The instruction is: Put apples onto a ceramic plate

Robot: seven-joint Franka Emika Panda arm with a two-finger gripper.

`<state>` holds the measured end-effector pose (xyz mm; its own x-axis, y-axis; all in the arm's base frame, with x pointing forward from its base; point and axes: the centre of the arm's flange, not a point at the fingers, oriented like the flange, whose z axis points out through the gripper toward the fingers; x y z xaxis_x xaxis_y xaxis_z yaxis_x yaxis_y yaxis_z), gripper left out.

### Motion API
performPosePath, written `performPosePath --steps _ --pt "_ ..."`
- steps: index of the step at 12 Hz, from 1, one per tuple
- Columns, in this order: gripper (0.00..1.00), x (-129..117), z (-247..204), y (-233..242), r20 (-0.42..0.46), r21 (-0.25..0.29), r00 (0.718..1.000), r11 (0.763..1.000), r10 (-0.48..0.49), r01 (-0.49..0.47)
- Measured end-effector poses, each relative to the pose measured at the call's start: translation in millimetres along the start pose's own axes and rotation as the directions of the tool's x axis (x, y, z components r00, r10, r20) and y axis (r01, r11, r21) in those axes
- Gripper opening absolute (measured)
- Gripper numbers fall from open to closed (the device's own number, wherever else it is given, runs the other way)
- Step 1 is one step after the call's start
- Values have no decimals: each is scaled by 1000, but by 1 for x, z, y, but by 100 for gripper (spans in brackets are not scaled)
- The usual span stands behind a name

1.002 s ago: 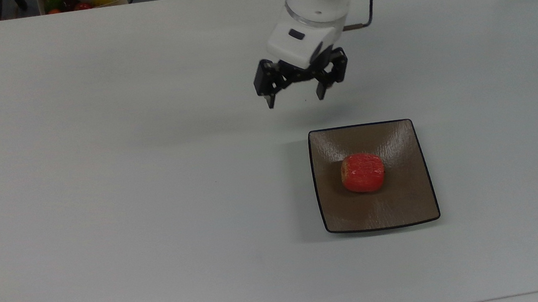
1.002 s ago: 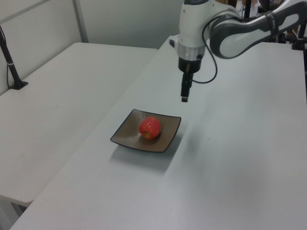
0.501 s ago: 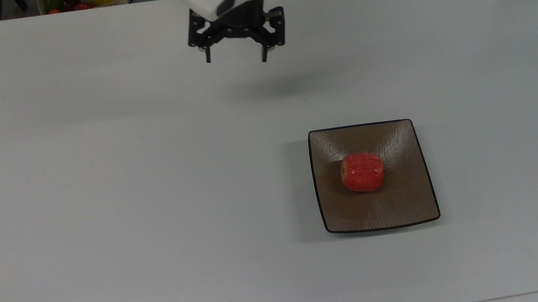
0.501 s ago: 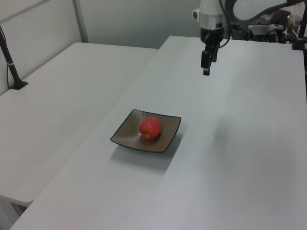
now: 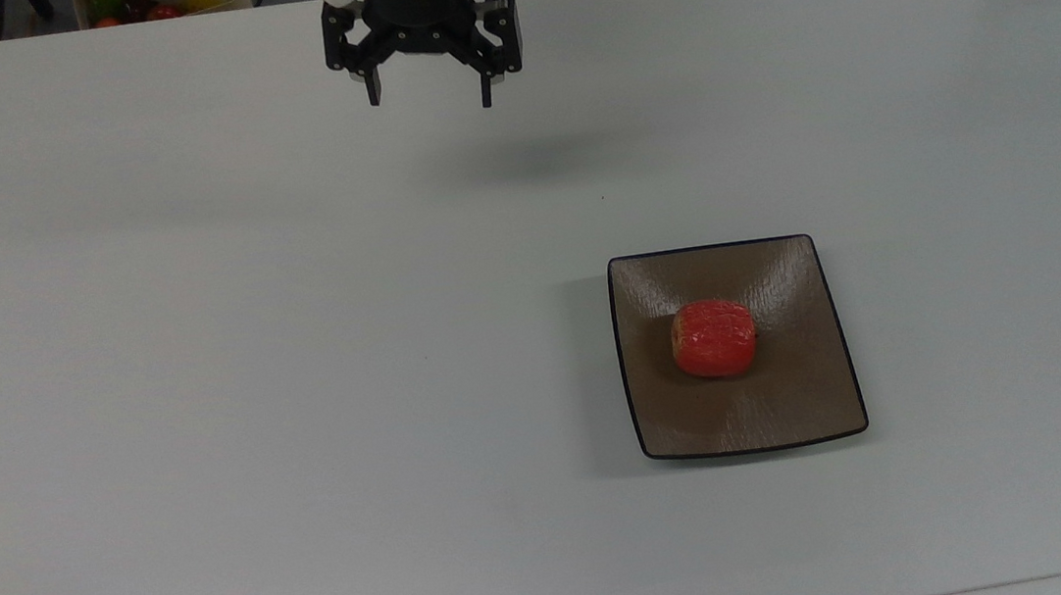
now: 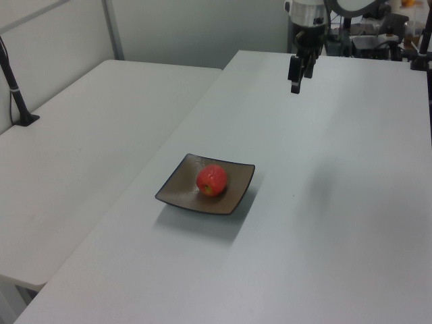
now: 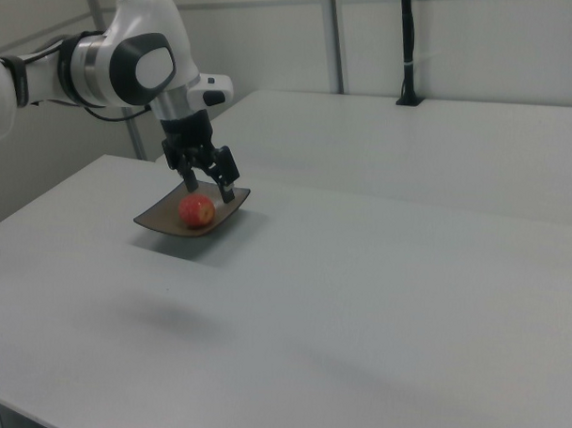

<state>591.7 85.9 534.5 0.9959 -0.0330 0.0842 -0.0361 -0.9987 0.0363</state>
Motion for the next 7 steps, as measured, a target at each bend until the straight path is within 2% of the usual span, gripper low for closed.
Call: performPosePath --steps 7 --pt "100 -5 -1 3 2 0 1000 1000 -8 8"
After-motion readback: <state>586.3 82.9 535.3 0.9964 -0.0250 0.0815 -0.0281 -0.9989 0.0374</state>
